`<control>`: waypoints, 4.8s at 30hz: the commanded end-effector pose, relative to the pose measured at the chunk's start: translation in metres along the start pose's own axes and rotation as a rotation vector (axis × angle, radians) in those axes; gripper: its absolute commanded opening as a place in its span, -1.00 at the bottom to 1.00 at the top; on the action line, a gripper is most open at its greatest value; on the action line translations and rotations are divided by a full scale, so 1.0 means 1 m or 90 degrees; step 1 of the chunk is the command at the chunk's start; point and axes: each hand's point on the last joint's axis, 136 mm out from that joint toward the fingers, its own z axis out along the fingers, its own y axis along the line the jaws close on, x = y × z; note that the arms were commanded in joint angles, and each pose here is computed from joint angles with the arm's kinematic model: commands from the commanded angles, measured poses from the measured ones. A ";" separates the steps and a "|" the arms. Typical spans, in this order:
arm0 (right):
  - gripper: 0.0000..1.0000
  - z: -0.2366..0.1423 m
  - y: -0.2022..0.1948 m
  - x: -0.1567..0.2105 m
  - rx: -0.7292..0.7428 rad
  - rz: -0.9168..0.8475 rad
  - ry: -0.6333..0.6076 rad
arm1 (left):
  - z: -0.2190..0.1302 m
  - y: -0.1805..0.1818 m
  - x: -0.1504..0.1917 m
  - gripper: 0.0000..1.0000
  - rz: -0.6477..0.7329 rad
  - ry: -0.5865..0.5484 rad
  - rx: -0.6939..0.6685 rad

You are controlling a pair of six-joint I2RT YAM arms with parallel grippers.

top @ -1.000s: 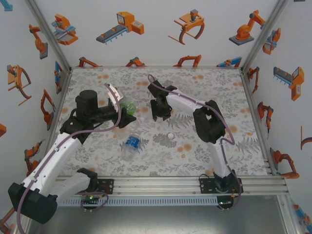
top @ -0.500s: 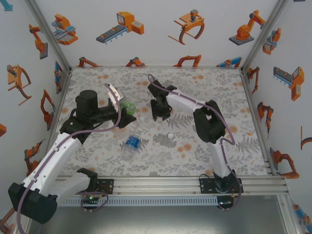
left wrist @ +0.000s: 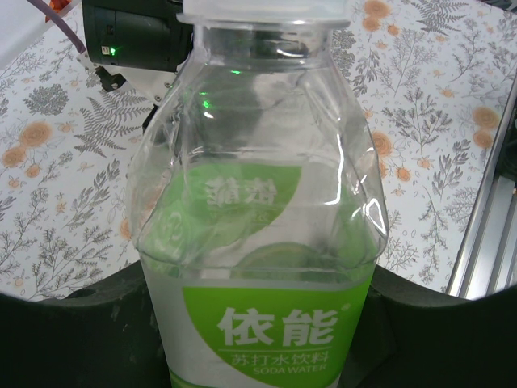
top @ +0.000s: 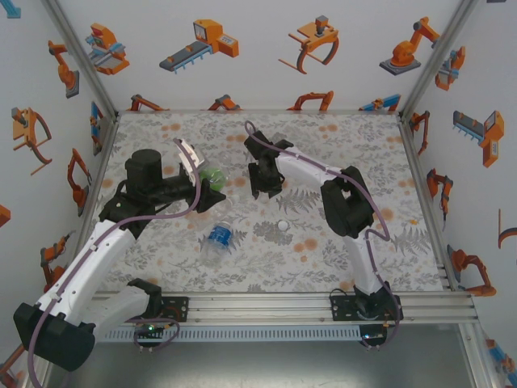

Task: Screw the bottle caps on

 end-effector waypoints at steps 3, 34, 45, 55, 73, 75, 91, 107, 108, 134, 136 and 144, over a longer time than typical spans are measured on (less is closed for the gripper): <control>-0.11 -0.018 0.008 -0.006 -0.013 -0.008 -0.013 | -0.002 -0.001 -0.008 -1.00 0.019 -0.011 0.005; -0.05 0.009 -0.002 0.012 0.010 -0.008 0.029 | -0.001 -0.001 -0.008 -1.00 0.016 -0.011 0.006; -0.05 0.016 -0.005 0.016 0.015 -0.007 0.036 | 0.000 -0.002 -0.007 -1.00 0.015 -0.009 0.008; -0.06 0.026 -0.006 0.021 0.015 -0.005 0.044 | 0.001 -0.001 -0.006 -1.00 0.013 -0.007 0.008; -0.50 0.023 -0.006 0.021 -0.078 0.074 0.033 | 0.001 -0.001 -0.007 -1.00 0.013 -0.007 0.008; -0.50 0.019 -0.007 0.020 -0.116 0.099 0.023 | 0.001 -0.001 -0.006 -1.00 0.013 -0.007 0.008; -0.15 -0.001 -0.104 0.069 -0.144 0.270 -0.003 | 0.005 0.005 0.001 -1.00 0.005 0.011 -0.007; -0.02 -0.033 -0.077 0.032 -0.006 0.103 -0.053 | -0.029 0.007 0.033 -1.00 0.003 0.084 -0.125; -0.02 -0.032 -0.074 0.031 0.004 0.092 -0.052 | -0.029 0.008 0.038 -1.00 0.000 0.085 -0.133; -0.04 -0.018 -0.033 0.047 0.043 0.024 -0.030 | -0.033 0.013 0.040 -0.99 -0.015 0.077 -0.160; -0.02 -0.022 -0.027 0.046 0.036 0.019 -0.033 | -0.032 0.013 0.040 -0.99 -0.015 0.078 -0.159; 0.01 -0.023 -0.008 0.057 0.028 -0.002 -0.025 | -0.033 0.014 0.041 -0.98 -0.016 0.079 -0.162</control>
